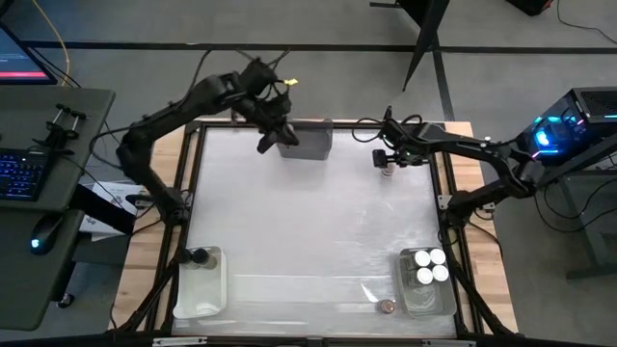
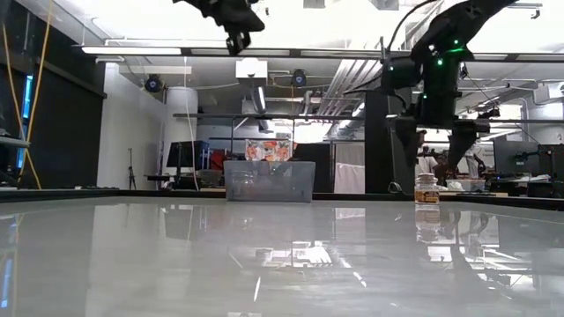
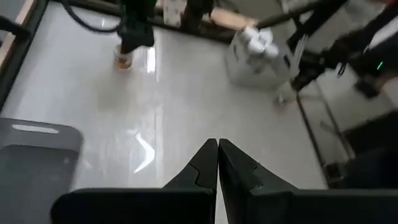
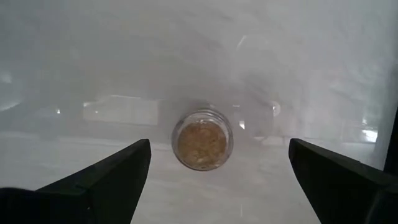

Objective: Sort spices by type
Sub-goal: Put the top brown seasoning bottle into the black bin

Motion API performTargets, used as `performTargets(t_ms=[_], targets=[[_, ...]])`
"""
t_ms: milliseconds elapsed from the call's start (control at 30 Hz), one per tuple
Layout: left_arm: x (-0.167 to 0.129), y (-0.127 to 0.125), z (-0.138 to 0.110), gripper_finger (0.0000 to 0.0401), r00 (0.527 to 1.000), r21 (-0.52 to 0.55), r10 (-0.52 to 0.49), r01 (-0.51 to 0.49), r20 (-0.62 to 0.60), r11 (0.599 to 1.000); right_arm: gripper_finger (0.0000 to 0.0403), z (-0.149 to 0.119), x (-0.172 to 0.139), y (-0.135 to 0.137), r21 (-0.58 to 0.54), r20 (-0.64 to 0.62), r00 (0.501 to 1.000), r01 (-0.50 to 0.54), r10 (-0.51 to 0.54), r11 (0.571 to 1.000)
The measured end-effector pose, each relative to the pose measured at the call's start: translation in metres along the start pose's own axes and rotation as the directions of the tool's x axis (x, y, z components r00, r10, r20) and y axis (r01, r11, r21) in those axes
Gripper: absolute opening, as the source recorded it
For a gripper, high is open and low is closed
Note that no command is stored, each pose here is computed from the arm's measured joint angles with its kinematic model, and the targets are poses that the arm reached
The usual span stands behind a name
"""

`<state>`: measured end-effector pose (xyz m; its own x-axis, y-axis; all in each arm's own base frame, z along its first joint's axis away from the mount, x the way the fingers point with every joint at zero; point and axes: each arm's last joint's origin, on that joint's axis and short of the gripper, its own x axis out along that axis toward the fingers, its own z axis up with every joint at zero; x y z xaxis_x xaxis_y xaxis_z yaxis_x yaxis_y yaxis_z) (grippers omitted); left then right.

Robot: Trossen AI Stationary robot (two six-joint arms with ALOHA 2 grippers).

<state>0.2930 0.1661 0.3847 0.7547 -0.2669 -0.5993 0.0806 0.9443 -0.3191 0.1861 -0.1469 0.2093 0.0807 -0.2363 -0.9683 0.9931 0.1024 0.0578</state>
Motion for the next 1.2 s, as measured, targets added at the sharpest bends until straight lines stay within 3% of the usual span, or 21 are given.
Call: performTargets(t_ms=[133, 300, 500, 733, 1200], targets=[[-0.007, -0.014, -0.022, 0.0, 0.993, -0.065, 0.039, -0.031, 0.112, 0.997, 0.0378, -0.004, 0.007, -0.002, 0.007, -0.023, 1.0, 0.009, -0.009, 1.0], [-0.005, -0.022, -0.072, 0.0, 0.966, -0.201, 0.125, -0.079, 0.226, 0.976, 0.0378, -0.004, 0.008, -0.001, -0.005, -0.03, 1.0, 0.001, -0.001, 1.0], [0.0, -0.029, -0.115, 0.0, 0.931, -0.293, 0.156, -0.056, 0.329, 0.955, 0.0378, -0.001, 0.022, 0.003, -0.008, -0.061, 0.998, 0.02, -0.021, 1.0], [-0.005, -0.033, -0.12, 0.0, 0.909, -0.295, 0.171, -0.056, 0.379, 0.954, 0.0359, 0.0, 0.035, 0.008, 0.015, -0.085, 0.996, 0.04, -0.038, 0.999], [-0.009, -0.027, -0.12, 0.0, 0.899, -0.13, 0.195, -0.155, 0.391, 0.979, 0.0202, 0.001, 0.037, 0.008, 0.137, -0.053, 0.996, 0.073, -0.066, 0.988]])
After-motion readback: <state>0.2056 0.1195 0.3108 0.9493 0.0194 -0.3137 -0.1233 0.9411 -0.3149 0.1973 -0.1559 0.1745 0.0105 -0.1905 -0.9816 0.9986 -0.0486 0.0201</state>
